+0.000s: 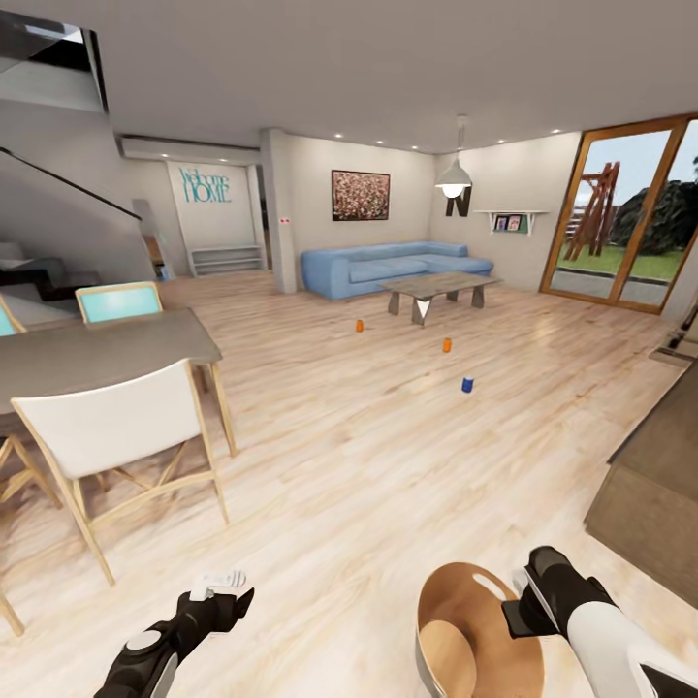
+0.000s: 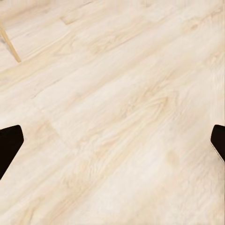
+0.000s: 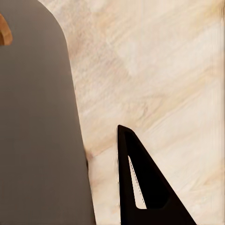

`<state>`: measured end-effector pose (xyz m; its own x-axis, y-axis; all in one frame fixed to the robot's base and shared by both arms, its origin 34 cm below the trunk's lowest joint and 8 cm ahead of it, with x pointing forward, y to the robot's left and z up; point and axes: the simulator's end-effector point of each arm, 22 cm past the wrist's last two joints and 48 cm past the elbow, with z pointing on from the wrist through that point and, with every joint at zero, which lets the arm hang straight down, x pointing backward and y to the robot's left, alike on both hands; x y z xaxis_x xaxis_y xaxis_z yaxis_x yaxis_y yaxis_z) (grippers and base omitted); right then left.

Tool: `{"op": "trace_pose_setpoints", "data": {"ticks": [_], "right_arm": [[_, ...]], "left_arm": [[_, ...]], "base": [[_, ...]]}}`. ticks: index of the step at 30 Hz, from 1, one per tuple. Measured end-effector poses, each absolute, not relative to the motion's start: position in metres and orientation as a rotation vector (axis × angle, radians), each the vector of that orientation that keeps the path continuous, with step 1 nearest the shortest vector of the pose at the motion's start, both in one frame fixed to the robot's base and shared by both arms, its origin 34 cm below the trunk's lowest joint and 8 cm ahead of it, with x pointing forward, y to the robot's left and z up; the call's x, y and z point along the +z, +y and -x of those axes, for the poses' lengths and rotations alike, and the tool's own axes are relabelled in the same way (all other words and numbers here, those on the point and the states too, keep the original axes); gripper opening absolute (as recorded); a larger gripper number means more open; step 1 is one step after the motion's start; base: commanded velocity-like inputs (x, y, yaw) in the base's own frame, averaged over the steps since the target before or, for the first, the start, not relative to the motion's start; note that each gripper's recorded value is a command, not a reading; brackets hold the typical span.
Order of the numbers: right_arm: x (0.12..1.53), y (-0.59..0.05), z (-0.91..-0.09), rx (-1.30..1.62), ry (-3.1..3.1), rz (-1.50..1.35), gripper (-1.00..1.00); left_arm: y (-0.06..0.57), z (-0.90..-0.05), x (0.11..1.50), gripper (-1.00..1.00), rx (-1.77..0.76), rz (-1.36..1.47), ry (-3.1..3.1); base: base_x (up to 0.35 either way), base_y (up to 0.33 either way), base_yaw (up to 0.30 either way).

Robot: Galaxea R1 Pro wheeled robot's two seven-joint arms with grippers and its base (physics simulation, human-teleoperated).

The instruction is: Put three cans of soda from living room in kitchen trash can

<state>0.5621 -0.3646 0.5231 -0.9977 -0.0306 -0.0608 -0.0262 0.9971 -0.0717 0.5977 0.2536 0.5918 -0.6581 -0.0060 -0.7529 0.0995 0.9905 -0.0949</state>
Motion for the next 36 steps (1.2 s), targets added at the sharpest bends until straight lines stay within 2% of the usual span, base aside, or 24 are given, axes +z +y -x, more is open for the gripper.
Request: {"op": "trace_pose_setpoints", "data": {"ticks": [10, 23, 36], "right_arm": [[0.523, -0.364, -0.564, -0.105, 3.065, 0.045, -1.0], [0.522, -0.365, -0.57, -0.108, 3.039, 0.064, -1.0], [0.523, -0.36, -0.578, -0.085, 2.999, 0.079, -1.0]], "left_arm": [[0.254, -0.598, 0.592, 1.0, -0.159, -0.064, 2.284], [0.254, -0.597, 0.591, 1.0, -0.16, -0.065, 2.286], [0.254, -0.597, 0.591, 1.0, -0.16, -0.065, 2.286]], "base": [[0.31, -0.068, -0.008], [0.324, -0.004, -0.164], [0.326, 0.0, -0.023]]}}
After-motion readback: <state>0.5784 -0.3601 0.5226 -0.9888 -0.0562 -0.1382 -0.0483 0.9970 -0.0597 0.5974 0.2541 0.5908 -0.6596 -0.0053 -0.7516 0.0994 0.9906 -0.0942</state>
